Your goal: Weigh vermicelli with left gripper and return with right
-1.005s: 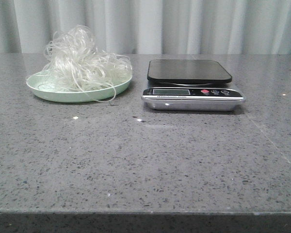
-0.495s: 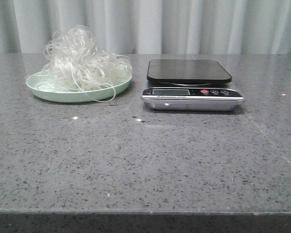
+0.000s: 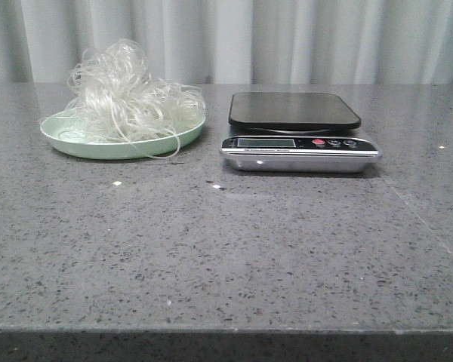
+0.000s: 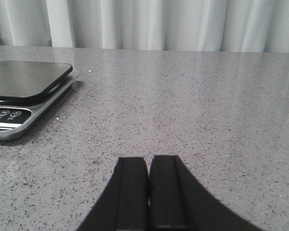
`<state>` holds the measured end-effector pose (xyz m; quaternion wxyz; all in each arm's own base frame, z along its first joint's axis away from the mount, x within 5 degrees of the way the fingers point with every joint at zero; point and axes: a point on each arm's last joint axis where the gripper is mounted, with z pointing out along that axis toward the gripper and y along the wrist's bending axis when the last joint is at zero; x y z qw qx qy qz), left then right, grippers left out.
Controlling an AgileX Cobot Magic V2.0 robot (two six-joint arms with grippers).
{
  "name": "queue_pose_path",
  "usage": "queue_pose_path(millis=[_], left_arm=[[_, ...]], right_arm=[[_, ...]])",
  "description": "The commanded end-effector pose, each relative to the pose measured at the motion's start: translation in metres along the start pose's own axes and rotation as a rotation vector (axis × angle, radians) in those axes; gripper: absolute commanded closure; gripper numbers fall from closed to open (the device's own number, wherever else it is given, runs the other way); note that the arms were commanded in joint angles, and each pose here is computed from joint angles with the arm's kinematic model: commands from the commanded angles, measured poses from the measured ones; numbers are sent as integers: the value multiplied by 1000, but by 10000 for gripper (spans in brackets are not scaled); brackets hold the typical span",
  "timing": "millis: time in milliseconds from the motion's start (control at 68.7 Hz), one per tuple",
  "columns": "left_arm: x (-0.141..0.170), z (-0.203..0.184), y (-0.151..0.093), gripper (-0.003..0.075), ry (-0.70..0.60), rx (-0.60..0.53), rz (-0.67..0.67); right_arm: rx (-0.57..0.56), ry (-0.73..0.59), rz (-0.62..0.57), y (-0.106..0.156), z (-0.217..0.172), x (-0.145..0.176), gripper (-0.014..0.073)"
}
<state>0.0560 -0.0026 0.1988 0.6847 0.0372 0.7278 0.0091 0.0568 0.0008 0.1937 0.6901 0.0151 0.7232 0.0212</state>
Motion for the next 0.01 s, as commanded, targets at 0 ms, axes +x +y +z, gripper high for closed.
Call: queue_pose_path(millis=[0], left_arm=[[-5, -1, 1, 583, -89, -11, -18]], right_arm=[[7, -111, -9, 0, -2, -11, 445]])
